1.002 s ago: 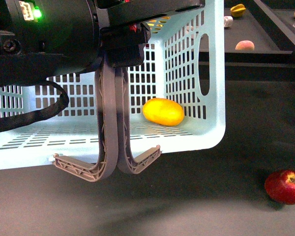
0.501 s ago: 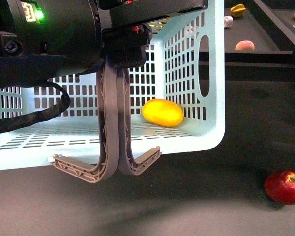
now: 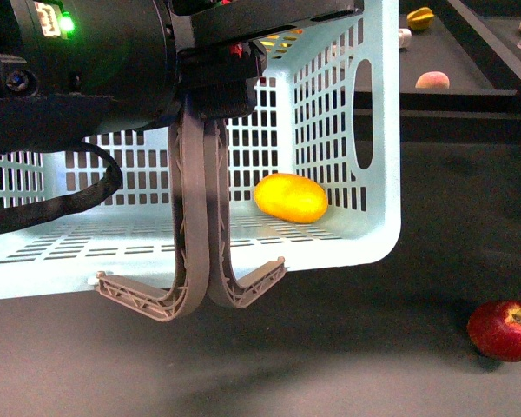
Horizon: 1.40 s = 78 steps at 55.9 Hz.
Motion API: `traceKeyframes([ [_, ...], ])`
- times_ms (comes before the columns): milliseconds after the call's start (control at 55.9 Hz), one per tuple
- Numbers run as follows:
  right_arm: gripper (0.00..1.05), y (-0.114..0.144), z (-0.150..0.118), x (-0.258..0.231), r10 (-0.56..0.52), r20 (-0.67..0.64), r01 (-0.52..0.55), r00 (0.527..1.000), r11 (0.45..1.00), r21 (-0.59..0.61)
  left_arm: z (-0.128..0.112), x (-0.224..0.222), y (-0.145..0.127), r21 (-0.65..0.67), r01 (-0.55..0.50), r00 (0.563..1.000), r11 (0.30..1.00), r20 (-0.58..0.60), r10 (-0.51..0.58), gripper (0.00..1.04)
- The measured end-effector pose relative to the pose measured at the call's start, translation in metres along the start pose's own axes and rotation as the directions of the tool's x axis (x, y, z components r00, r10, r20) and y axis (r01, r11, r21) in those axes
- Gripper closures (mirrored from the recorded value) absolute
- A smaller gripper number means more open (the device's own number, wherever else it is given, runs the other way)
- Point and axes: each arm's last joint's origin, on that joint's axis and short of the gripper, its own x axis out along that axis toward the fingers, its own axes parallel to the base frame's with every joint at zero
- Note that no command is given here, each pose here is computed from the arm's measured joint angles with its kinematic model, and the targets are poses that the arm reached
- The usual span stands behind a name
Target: Pick mango with right arm and hold basket with left
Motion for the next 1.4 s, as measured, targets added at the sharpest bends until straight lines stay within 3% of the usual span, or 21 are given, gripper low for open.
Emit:
traceKeyframes([
  [1252, 1.03, 0.000, -0.003, -0.017, 0.005, -0.006, -0.005, 1.000, 1.000, -0.003, 0.000, 0.000, 0.000, 0.000, 0.000, 1.000, 1.000, 0.000, 0.000, 1.00],
  [1396, 0.82, 0.000, -0.003, -0.017, 0.004, -0.006, -0.004, 1.000, 1.000, -0.006, 0.000, 0.000, 0.000, 0.001, 0.000, 1.000, 1.000, 0.000, 0.000, 1.00],
])
